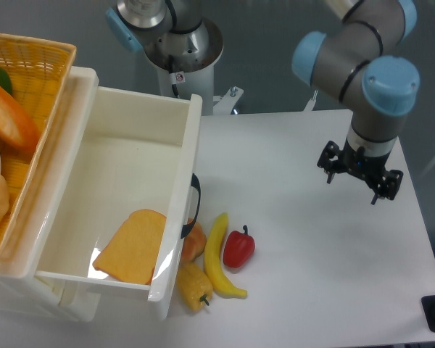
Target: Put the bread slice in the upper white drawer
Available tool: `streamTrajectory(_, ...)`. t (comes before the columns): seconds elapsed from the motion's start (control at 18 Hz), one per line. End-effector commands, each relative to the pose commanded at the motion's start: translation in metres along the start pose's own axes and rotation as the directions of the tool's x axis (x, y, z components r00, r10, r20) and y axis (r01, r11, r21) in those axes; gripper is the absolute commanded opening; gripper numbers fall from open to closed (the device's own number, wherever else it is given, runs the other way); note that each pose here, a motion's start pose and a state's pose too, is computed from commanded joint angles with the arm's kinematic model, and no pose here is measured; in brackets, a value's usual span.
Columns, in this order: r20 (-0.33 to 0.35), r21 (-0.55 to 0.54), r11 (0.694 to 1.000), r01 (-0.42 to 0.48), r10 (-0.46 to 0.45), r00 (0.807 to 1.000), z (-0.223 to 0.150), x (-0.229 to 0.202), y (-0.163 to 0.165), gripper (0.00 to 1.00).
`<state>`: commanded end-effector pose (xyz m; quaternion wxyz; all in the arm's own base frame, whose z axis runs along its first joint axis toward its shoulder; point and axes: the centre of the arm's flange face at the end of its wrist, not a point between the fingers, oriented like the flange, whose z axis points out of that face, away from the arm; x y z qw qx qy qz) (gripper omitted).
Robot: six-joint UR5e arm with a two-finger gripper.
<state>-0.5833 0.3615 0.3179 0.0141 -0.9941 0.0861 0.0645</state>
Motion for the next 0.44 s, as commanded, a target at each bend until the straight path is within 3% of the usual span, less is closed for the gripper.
streamTrajectory(0.44,-0.041,-0.004,1.000,-0.010,0.009,0.999,0.031,-0.004,-0.004,1.00)
